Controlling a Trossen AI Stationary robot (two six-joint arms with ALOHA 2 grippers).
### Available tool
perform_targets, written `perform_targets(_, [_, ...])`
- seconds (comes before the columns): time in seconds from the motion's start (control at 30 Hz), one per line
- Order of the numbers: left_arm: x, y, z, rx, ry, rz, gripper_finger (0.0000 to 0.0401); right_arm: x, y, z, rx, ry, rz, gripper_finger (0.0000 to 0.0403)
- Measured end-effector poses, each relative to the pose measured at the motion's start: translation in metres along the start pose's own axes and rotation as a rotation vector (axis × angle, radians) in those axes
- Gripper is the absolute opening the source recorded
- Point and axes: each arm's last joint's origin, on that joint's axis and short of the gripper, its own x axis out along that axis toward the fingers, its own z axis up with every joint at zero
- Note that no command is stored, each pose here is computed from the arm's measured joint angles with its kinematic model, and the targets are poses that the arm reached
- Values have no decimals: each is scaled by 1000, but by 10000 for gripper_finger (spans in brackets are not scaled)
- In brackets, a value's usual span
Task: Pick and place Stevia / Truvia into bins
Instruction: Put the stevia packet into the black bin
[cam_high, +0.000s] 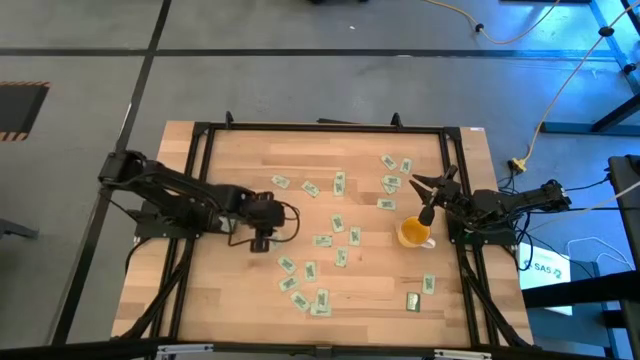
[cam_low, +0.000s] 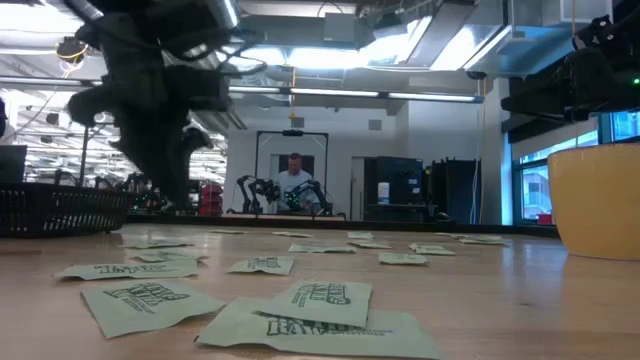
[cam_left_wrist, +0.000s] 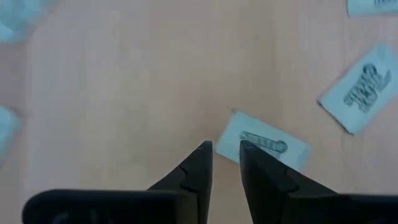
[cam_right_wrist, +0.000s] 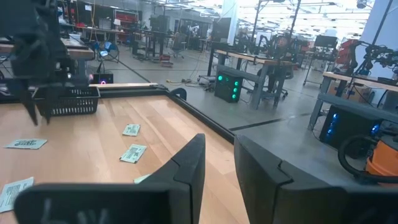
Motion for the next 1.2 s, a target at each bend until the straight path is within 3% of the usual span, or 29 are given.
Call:
perform_targets(0.77, [45, -11, -2, 36, 100, -3, 52, 0, 0, 0, 0, 0, 0, 90])
perform_targets(1.03, [40, -11, -1, 34, 73, -6, 6, 0, 0, 0, 0, 0, 1, 90])
perform_targets(1.2, [28, -9, -3, -36, 60, -5, 5, 0, 0, 0, 0, 0, 0, 90])
